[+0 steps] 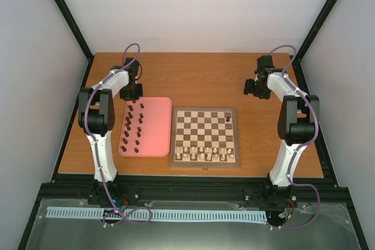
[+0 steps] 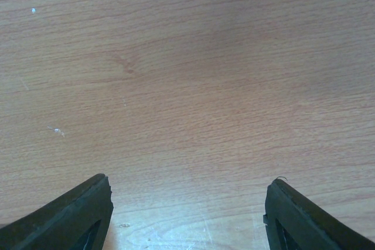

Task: Set up the chess pieces on the board
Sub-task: Pick up the chess piece from the storage box.

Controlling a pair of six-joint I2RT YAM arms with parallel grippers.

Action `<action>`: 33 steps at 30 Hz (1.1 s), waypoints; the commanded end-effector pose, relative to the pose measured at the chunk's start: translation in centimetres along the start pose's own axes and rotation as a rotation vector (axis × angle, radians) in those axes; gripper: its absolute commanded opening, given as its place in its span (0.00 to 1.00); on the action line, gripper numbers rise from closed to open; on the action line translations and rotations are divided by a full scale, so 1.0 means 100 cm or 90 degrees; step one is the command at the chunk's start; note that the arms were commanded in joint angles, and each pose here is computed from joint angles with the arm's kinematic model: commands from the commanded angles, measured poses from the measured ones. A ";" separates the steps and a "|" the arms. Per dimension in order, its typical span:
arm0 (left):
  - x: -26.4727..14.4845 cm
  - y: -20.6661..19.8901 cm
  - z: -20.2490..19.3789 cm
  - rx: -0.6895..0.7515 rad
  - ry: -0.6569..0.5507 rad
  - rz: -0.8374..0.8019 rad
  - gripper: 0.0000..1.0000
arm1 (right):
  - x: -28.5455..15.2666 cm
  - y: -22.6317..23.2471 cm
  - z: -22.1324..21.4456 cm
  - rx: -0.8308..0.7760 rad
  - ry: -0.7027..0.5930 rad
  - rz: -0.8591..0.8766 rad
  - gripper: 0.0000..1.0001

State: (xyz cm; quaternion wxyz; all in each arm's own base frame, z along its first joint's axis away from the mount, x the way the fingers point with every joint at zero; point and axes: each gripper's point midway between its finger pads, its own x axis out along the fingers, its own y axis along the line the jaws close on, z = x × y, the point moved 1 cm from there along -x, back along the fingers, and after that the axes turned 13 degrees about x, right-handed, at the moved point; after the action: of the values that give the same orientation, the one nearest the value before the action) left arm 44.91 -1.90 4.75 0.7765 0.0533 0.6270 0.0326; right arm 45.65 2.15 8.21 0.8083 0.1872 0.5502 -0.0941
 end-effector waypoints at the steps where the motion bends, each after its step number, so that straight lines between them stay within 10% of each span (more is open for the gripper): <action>1: -0.006 0.009 0.011 -0.005 -0.015 0.014 0.15 | 0.007 -0.007 -0.005 -0.002 0.015 -0.009 0.72; 23: -0.103 -0.008 0.022 0.019 -0.091 -0.072 0.01 | 0.003 -0.007 -0.004 0.000 0.011 -0.007 0.72; 33: -0.155 -0.202 0.023 0.230 -0.140 -0.235 0.01 | 0.001 -0.005 0.002 0.008 0.006 -0.011 0.72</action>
State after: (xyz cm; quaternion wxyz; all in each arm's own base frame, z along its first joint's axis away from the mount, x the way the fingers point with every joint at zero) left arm 45.35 -14.37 17.64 0.8309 0.0631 0.5384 -0.1252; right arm 45.51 2.14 8.15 0.8069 0.1852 0.5530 -0.0938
